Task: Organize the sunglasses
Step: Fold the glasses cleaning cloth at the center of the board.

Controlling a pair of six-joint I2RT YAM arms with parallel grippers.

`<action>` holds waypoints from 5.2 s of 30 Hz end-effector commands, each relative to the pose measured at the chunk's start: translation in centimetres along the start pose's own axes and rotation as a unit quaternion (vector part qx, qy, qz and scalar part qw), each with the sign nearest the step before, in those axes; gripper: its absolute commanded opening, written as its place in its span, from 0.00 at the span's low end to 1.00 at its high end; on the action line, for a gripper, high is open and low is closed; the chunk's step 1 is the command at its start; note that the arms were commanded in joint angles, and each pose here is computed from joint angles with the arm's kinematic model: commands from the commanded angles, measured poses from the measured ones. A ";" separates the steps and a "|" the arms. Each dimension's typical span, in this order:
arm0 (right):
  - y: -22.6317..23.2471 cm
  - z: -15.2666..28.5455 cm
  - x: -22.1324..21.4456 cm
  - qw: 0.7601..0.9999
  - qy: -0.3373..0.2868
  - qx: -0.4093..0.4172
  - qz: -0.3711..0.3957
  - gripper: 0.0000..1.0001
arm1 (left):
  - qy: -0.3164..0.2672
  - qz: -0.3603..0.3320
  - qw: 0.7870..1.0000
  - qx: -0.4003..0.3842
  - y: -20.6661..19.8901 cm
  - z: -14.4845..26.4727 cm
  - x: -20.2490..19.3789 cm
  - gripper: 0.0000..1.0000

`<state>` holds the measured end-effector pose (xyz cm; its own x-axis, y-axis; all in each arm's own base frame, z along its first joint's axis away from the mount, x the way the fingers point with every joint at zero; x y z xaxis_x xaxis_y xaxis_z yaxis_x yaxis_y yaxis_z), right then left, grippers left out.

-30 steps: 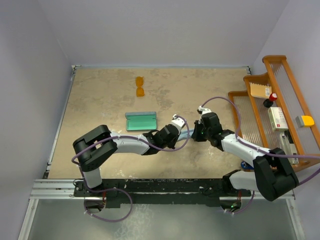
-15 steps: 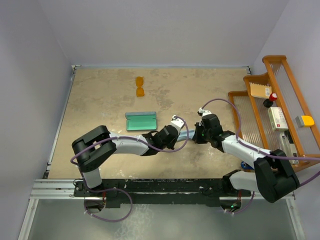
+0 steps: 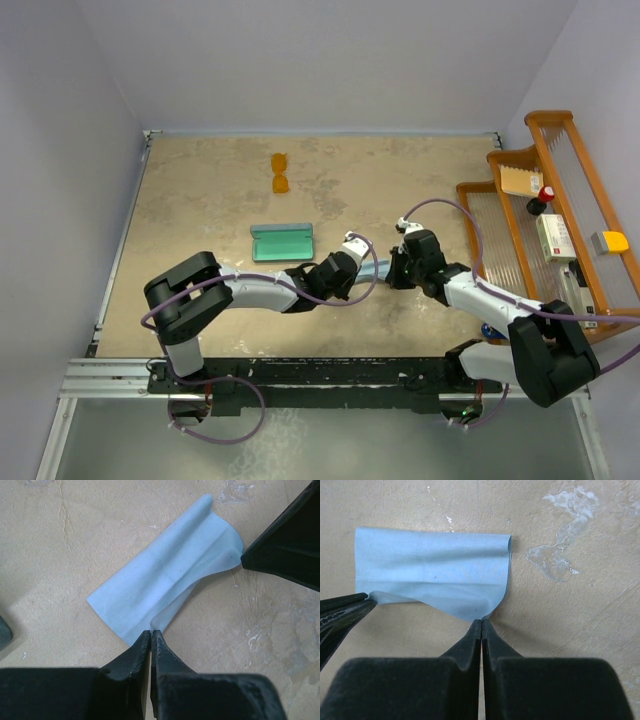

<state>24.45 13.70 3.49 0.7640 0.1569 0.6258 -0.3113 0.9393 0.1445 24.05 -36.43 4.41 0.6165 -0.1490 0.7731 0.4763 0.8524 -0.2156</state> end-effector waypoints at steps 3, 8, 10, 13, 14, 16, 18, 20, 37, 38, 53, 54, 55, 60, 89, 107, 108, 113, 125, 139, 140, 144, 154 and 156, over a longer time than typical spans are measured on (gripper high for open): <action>0.1 0.4 0.0 1.000 -0.008 -0.002 -0.003 0.00 | -0.023 0.003 1.000 -0.004 -0.5 0.5 1.2 0.03; 0.1 0.3 -0.2 1.000 -0.005 -0.003 -0.004 0.00 | -0.024 0.003 1.000 -0.003 -0.5 0.4 1.2 0.08; 0.0 0.3 -0.2 1.000 -0.005 -0.005 -0.004 0.00 | -0.024 0.003 1.000 -0.003 -0.5 0.4 1.2 0.08; -0.2 0.3 -0.3 1.000 -0.003 -0.010 -0.004 0.00 | -0.027 0.005 1.000 0.000 -0.4 0.5 1.4 0.13; -0.2 0.3 -0.3 1.000 -0.003 -0.010 -0.005 0.00 | -0.027 0.004 1.000 0.002 -0.4 0.5 1.4 0.14; -0.1 0.3 -0.3 1.000 -0.003 -0.008 -0.005 0.00 | -0.029 0.003 1.000 0.007 -0.2 0.6 1.6 0.14; -0.3 0.3 -0.4 1.000 -0.002 -0.014 -0.004 0.00 | -0.031 0.003 0.999 0.011 -0.1 0.8 1.8 0.14; -0.3 0.4 -0.4 1.000 -0.003 -0.014 -0.005 0.00 | -0.034 0.004 0.999 0.015 0.1 1.0 2.0 0.14; -0.4 1.4 1.2 0.999 -0.025 -0.023 -0.006 0.30 | -0.055 0.142 0.988 0.029 -0.4 3.4 4.1 0.11; -0.5 1.4 1.3 0.999 -0.026 -0.026 -0.006 0.30 | -0.051 0.162 0.985 0.036 -0.4 3.1 3.6 0.11; -0.5 0.8 1.0 0.999 -0.019 -0.025 -0.007 0.32 | -0.027 0.246 0.965 0.089 0.0 0.8 -0.5 0.18; -0.4 0.7 0.8 1.000 -0.016 -0.023 -0.008 0.31 | -0.027 0.246 0.965 0.091 0.1 0.7 -0.5 0.18; -0.4 0.6 0.7 1.000 -0.015 -0.022 -0.008 0.31 | -0.026 0.245 0.965 0.094 0.1 0.6 -0.6 0.18; -0.3 0.3 0.3 1.000 -0.014 -0.016 -0.009 0.30 | -0.025 0.243 0.964 0.103 0.4 0.4 -0.8 0.18; 0.3 -0.5 -0.3 1.000 0.003 0.001 -0.009 0.26 | -0.001 0.236 0.966 0.104 0.0 -0.3 -1.9 0.04; 0.6 -0.1 0.5 1.000 -0.007 0.006 -0.006 0.00 | -0.014 0.217 0.970 0.106 0.1 0.3 -0.6 0.00; 0.6 -0.1 0.6 1.000 -0.009 0.006 -0.006 0.00 | -0.015 0.215 0.971 0.106 0.1 0.4 -0.4 0.00; 0.6 0.2 1.1 1.000 -0.016 0.005 -0.006 0.00 | -0.021 0.203 0.973 0.105 -0.1 0.5 0.4 0.00; 0.7 0.8 2.2 1.000 -0.030 0.002 -0.003 0.00 | -0.034 0.191 0.976 0.102 -0.7 0.9 2.3 0.00; 0.8 1.1 2.7 0.999 -0.034 0.002 -0.001 0.00 | -0.037 0.191 0.975 0.107 -0.5 1.4 2.7 0.00; 0.7 1.0 2.6 0.999 -0.032 0.001 0.000 0.00 | -0.036 0.194 0.974 0.112 -0.3 1.5 2.5 0.00; 0.6 0.9 2.1 1.000 -0.029 0.001 -0.002 0.00 | -0.028 0.209 0.969 0.125 0.3 1.4 1.5 0.17; 0.8 0.7 1.8 1.000 -0.028 0.009 -0.002 0.00 | -0.024 0.230 0.966 0.118 -0.3 0.7 1.1 0.31; 0.8 0.7 1.8 1.000 -0.029 0.008 -0.002 0.00 | -0.018 0.233 0.966 0.112 -0.7 0.3 1.0 0.29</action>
<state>24.94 14.06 4.56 0.7506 0.1379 0.6462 -0.3004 0.9423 0.1477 23.74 -35.12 4.00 0.7151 0.2378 0.6573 0.0029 0.9393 -0.3430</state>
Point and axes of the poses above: each gripper's point midway between its finger pads, its own z axis back along the fingers, its own y axis along the line the jaws close on, x = y × z, the point moved 1 cm from there along z, back along the fingers, and after that the axes turned 11 degrees about z, right-handed, at the moved point
